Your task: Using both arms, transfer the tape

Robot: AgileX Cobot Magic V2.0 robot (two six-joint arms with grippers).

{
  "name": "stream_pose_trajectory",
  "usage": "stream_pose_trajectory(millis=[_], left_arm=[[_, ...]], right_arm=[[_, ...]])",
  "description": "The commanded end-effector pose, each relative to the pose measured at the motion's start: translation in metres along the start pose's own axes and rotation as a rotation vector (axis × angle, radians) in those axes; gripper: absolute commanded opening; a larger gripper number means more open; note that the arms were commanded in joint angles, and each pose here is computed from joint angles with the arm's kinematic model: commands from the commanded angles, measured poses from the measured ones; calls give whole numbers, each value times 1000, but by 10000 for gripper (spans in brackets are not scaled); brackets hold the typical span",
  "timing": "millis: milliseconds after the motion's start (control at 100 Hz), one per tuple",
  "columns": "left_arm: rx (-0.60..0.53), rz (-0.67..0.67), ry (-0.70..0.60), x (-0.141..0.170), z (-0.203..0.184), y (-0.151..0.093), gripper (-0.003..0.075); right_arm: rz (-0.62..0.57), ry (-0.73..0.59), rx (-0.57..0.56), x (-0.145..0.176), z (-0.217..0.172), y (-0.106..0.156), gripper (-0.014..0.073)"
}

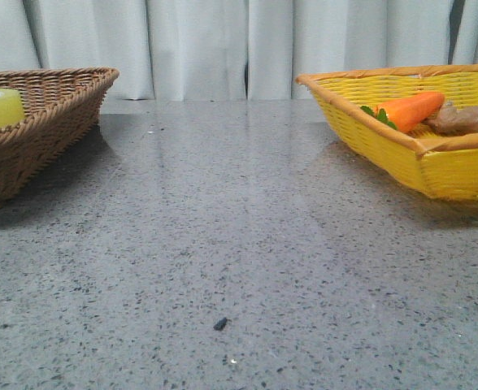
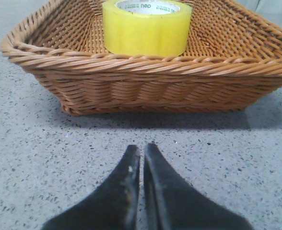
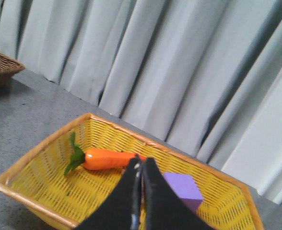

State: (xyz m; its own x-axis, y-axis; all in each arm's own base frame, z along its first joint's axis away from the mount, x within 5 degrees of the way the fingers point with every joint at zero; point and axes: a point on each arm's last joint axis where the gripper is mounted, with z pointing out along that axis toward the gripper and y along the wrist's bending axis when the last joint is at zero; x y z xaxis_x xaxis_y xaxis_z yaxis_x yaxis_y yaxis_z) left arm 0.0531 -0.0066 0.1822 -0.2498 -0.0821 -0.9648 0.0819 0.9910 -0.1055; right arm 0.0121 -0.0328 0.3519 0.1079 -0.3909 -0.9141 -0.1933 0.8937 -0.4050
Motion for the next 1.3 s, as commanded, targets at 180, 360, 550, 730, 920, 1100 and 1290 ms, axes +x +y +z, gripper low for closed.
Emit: stream_pose_trajectory(millis=[180, 360, 550, 730, 920, 1100, 1290], left_arm=[[14, -15, -66, -3, -1, -1, -21], [14, -15, -66, -3, -1, -1, -21], [14, -15, -66, -3, -1, -1, -21], [14, -15, -66, -3, -1, -1, -21], [14, -15, -66, -3, -1, -1, -21], [14, -15, -66, -3, -1, -1, -21], [14, -15, -66, -3, -1, -1, -21]], right_arm=[[46, 28, 108, 13, 16, 20, -74], [137, -160, 111, 40, 40, 52, -74], [223, -173, 153, 101, 54, 78, -74], [237, 34, 186, 128, 52, 83, -74], [268, 213, 204, 146, 44, 85, -74], [300, 315, 199, 155, 42, 87, -74], [299, 308, 199, 154, 42, 87, -74]])
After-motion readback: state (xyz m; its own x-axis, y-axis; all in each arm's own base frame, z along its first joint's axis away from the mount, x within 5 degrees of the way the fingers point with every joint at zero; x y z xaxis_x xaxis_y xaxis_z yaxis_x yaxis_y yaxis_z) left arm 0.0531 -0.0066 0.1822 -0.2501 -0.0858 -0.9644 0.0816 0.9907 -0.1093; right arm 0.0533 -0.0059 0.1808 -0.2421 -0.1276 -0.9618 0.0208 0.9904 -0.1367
